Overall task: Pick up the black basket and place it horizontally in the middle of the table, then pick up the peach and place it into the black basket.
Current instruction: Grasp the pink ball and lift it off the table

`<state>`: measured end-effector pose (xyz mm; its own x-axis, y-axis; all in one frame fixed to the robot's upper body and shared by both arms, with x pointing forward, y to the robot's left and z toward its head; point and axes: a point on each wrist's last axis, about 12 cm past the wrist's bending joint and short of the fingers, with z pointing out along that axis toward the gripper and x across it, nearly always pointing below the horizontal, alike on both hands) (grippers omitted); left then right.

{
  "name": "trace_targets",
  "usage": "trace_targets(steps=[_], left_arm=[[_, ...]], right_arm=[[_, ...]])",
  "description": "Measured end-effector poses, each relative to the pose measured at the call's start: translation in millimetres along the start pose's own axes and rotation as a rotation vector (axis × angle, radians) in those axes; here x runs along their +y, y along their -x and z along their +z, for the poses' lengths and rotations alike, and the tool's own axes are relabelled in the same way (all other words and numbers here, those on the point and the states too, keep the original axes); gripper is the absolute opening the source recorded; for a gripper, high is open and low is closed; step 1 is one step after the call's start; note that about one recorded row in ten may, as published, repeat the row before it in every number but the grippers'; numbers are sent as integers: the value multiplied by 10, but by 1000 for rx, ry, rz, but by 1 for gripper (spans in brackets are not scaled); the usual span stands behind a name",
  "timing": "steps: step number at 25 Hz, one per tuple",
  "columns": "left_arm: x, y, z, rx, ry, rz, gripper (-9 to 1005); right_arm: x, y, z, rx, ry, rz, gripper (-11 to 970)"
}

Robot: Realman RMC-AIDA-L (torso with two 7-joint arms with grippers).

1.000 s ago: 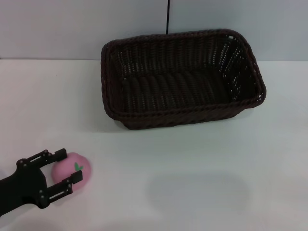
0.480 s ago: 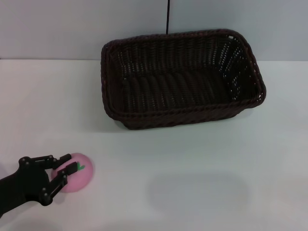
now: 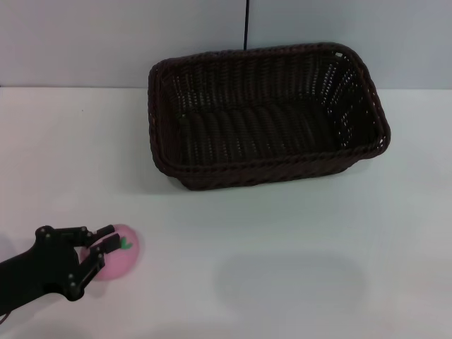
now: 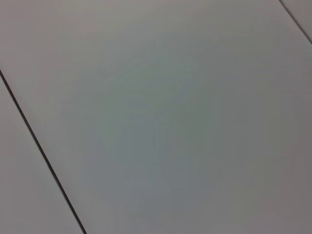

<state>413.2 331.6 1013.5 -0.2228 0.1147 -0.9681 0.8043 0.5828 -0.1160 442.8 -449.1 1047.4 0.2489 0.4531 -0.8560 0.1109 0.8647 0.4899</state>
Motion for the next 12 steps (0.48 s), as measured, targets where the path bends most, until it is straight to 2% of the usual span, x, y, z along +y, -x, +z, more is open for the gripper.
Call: trace_targets(steps=[7, 10, 12], left_arm=[[23, 104, 9, -73, -7, -32, 97], [41, 170, 62, -102, -33, -45, 78], [45, 258, 143, -168, -55, -46, 63]], right_arm=[[2, -13, -6, 2, -5, 2, 421], [-2, -16, -4, 4, -9, 3, 421], [1, -19, 1, 5, -8, 3, 421]])
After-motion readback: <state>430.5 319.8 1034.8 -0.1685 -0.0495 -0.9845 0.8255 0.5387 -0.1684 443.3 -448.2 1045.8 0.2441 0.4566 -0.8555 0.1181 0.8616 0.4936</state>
